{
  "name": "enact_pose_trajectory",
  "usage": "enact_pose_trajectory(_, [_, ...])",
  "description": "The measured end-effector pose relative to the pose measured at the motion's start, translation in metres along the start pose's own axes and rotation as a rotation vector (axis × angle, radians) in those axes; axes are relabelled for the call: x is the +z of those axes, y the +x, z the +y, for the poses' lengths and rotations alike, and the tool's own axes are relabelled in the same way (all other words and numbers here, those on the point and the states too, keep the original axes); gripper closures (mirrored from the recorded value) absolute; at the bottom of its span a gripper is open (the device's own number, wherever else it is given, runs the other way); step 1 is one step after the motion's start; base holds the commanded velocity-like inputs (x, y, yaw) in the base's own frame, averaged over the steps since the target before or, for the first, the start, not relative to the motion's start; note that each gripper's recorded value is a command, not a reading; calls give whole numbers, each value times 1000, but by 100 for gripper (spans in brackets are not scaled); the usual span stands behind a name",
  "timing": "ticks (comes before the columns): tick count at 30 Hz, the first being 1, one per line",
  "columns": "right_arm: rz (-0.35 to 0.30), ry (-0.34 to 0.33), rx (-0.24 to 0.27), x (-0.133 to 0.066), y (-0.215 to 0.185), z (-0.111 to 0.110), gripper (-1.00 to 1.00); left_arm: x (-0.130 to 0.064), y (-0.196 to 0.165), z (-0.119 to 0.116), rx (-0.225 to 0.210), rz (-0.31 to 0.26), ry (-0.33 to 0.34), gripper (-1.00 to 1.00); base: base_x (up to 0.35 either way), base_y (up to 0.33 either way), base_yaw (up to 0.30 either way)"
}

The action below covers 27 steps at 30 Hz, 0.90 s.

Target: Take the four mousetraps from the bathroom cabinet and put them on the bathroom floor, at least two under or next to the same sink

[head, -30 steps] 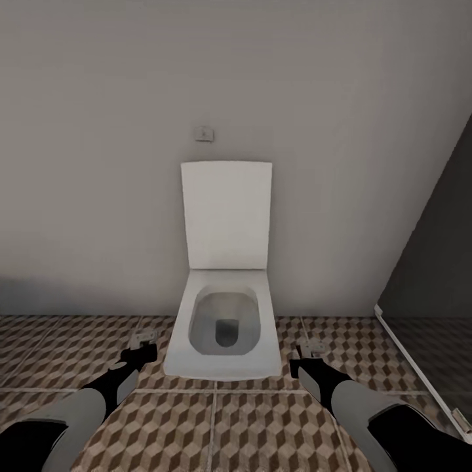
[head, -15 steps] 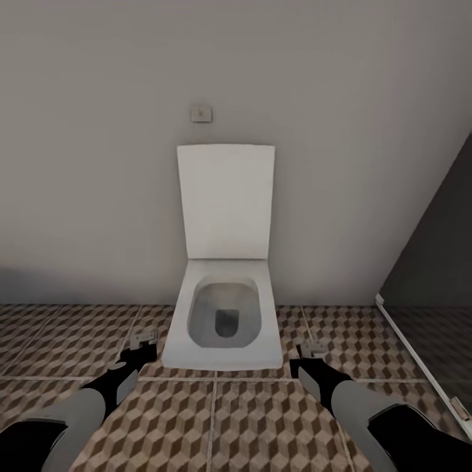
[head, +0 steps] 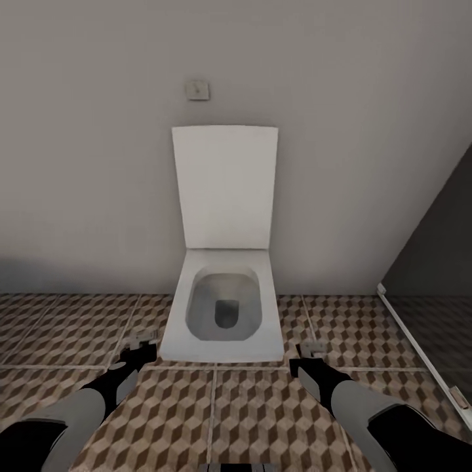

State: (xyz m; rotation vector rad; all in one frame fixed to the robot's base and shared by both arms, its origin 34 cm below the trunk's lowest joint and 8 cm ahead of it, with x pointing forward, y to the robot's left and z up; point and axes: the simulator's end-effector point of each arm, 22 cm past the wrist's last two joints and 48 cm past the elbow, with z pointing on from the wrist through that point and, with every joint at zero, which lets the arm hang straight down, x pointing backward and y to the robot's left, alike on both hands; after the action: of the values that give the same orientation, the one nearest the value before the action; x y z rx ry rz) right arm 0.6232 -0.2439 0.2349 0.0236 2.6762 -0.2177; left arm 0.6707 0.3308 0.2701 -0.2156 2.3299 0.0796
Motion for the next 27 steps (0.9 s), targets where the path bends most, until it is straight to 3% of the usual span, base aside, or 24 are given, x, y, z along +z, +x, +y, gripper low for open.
enact_pose_trajectory(11, [45, -3, -5, 17, 22, 4, 100, 11, 27, 2, 6, 44, -6, 100, 0, 0, 0])
enact_pose_trajectory(27, [-10, 38, -1, 16, 0, -9, 100, 12, 24, 7, 10, 37, -10, 100, 0, 0, 0])
